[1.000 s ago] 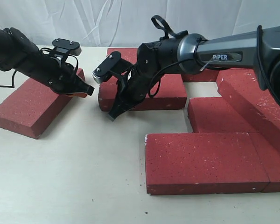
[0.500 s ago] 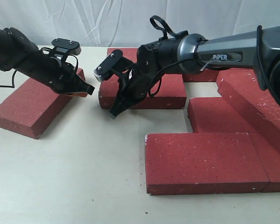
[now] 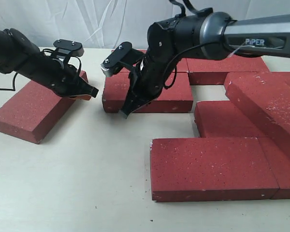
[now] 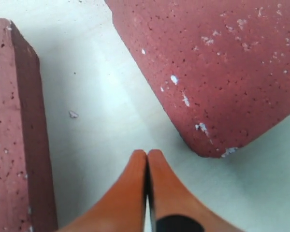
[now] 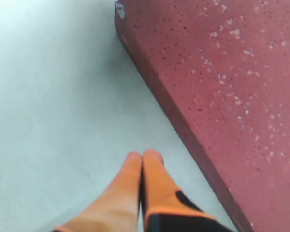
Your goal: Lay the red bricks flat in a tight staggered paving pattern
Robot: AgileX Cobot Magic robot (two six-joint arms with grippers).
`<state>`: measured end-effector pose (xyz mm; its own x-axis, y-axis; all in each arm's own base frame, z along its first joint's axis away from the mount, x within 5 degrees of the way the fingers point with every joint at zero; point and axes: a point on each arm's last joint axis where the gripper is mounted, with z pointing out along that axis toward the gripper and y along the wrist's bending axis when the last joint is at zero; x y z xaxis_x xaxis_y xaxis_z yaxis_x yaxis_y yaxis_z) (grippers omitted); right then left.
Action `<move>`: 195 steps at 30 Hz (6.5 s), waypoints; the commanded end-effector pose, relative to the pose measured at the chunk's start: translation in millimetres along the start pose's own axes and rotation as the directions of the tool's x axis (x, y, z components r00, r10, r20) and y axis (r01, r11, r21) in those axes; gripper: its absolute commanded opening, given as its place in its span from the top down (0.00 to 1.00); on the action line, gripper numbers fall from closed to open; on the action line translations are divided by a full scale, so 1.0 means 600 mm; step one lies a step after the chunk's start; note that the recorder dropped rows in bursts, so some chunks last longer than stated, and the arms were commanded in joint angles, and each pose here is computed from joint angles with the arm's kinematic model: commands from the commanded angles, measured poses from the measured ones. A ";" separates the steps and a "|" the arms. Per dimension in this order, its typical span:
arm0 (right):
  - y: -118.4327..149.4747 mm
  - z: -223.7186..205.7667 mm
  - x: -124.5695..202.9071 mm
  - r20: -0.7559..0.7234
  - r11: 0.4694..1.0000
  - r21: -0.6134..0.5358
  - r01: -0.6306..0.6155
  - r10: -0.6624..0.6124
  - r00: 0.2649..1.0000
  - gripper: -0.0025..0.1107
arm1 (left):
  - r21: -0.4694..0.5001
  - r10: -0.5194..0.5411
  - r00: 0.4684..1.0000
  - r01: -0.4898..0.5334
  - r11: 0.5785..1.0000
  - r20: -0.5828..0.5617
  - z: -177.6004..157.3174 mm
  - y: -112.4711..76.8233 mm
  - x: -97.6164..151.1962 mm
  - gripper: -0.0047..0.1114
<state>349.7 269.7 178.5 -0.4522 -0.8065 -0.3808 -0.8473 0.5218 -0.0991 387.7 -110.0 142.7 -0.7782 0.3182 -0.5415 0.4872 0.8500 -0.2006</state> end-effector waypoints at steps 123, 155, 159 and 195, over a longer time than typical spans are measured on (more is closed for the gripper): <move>-0.089 -0.141 0.184 0.007 0.954 0.253 -0.159 0.163 0.987 0.98 | -0.043 0.084 0.996 -0.083 0.996 0.027 0.070 -0.093 -0.050 0.96; -0.103 -0.048 0.171 0.188 0.981 0.051 -0.188 0.175 0.967 0.98 | -0.034 0.008 1.000 -0.009 0.999 -0.019 0.112 -0.058 -0.047 0.96; -0.106 -0.049 0.170 0.202 0.980 0.076 -0.186 0.168 0.965 0.98 | -0.018 0.005 1.000 -0.005 1.000 -0.017 0.122 -0.069 -0.051 0.96; -0.101 -0.090 0.163 0.228 0.983 0.073 -0.167 0.147 0.962 0.98 | 0.015 0.044 0.998 -0.045 0.999 0.055 0.161 -0.145 -0.068 0.96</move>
<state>342.0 146.8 193.3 -0.5055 -0.6318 -0.5876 -0.7361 0.6711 -0.0882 416.2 -231.3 102.0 -0.7367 0.3438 -0.5823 0.5302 0.8282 -0.1818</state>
